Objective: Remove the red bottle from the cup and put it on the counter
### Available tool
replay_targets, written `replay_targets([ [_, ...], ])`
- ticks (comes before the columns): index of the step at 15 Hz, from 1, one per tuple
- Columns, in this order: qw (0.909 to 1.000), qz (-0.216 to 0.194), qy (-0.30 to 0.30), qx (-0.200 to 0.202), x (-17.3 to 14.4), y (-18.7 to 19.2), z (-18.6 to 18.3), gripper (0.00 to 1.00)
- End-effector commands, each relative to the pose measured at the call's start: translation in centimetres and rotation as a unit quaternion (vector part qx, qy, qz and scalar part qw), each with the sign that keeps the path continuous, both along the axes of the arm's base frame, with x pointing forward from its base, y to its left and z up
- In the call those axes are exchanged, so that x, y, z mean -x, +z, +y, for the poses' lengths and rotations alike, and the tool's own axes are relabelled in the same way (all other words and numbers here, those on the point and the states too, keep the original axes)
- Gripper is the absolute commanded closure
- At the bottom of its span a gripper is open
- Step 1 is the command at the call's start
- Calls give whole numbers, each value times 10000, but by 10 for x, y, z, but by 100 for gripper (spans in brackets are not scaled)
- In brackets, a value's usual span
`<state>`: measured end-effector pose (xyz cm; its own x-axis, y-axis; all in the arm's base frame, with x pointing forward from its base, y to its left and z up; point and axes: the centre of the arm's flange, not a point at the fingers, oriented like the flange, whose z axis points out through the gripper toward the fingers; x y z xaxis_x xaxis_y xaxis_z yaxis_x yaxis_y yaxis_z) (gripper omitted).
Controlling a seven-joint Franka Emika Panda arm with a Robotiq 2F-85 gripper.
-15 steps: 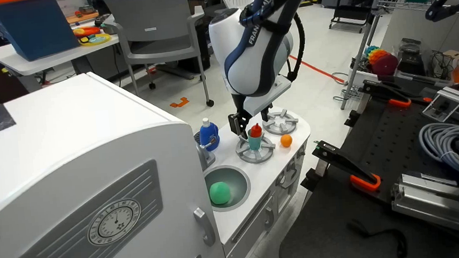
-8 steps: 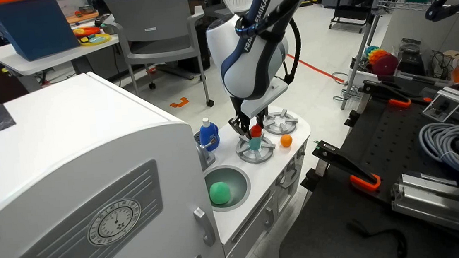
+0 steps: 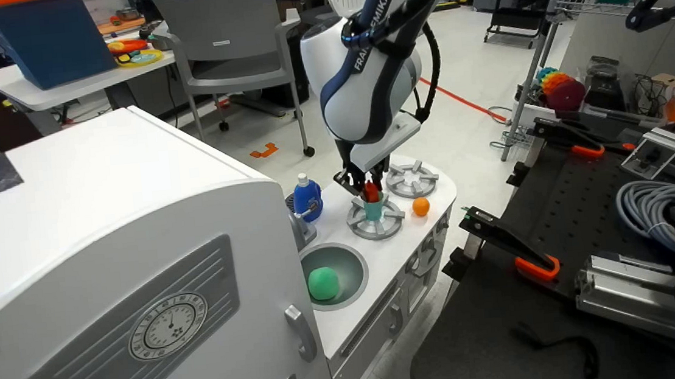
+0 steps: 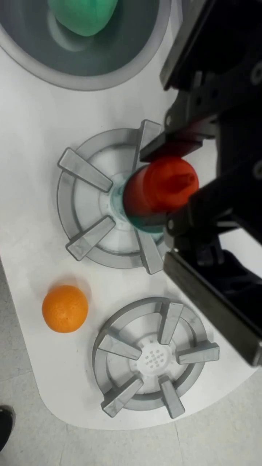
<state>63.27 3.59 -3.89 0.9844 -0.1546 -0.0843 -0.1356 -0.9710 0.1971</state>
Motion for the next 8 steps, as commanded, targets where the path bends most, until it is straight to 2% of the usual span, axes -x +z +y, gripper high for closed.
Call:
replay_targets([
  [1,9999,-17,-12,-131,13,40,3,86],
  [8,9985,-190,-406,-310,13,91,-17,86],
])
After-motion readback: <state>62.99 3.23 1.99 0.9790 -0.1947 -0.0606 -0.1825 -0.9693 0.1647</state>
